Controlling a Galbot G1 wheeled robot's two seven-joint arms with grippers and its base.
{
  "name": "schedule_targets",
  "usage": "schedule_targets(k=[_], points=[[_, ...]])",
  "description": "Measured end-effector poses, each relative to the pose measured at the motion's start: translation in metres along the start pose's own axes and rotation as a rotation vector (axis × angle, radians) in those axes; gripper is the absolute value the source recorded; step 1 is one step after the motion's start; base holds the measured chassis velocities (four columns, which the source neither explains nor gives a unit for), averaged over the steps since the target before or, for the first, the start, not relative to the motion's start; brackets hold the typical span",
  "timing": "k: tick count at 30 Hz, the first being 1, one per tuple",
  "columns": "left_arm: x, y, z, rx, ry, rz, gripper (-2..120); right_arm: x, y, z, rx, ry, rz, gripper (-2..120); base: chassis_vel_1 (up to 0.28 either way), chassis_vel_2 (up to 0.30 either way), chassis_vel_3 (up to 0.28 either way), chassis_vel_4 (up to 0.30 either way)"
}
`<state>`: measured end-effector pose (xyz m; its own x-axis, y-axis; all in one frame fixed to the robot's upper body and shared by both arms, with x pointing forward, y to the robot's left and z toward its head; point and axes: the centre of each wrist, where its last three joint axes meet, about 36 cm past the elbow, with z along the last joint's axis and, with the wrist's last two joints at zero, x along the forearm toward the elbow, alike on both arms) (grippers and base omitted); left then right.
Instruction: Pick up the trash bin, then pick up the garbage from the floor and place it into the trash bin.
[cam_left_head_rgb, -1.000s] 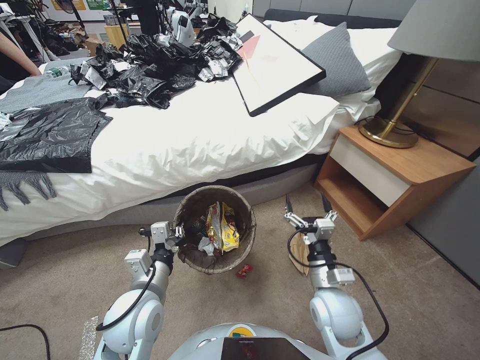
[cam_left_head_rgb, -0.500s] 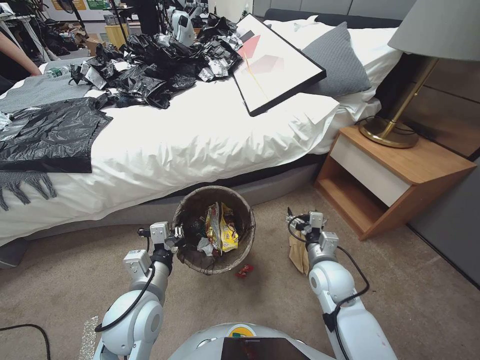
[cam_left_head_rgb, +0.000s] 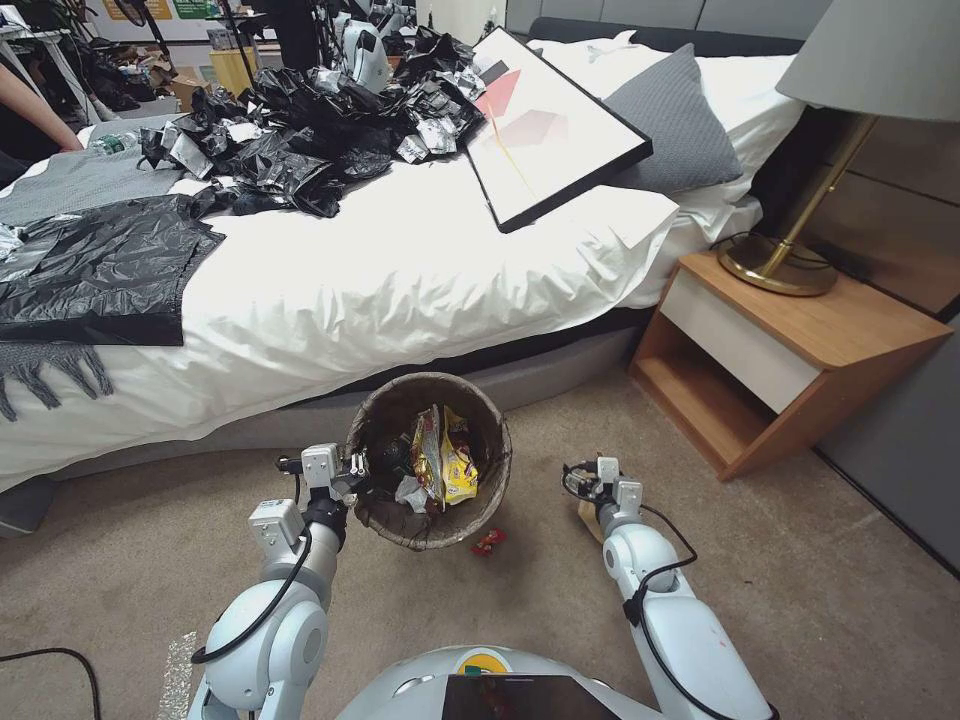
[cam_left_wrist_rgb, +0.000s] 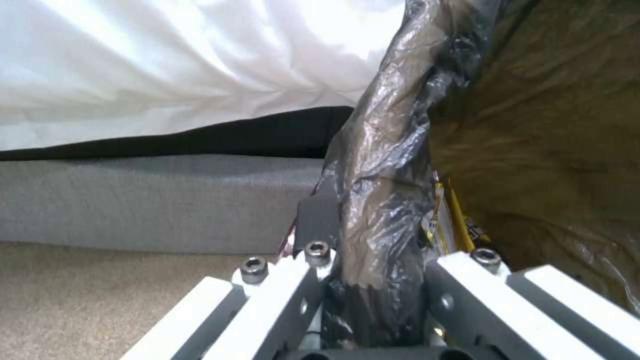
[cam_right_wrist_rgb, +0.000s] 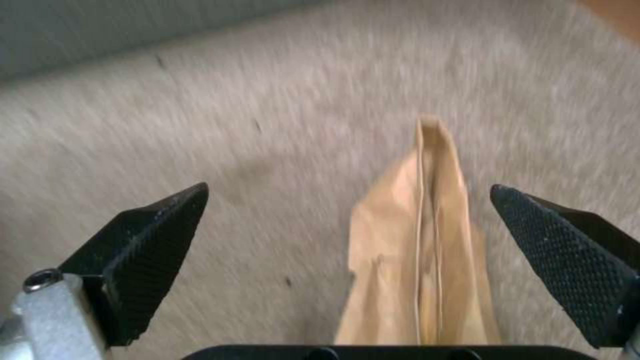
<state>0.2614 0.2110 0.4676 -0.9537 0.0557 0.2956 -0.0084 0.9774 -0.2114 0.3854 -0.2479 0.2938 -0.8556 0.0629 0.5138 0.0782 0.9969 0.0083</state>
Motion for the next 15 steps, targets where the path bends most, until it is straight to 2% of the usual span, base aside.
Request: schedule_targets(k=[6,8,15], points=[[0.0,0.0,0.0,0.0,0.0,0.0,2,-0.008,-0.003,0.009,0.003,0.029,0.003,100,0.0,0.0,0.0,0.0],[0.0,0.0,0.0,0.0,0.001,-0.001,2,-0.018,-0.006,0.021,0.012,0.063,0.009,100,0.0,0.0,0.0,0.0],[0.0,0.001,0.0,-0.001,0.001,-0.004,2,-0.043,-0.012,0.035,0.049,0.076,0.021,100,0.0,0.0,0.0,0.0]])
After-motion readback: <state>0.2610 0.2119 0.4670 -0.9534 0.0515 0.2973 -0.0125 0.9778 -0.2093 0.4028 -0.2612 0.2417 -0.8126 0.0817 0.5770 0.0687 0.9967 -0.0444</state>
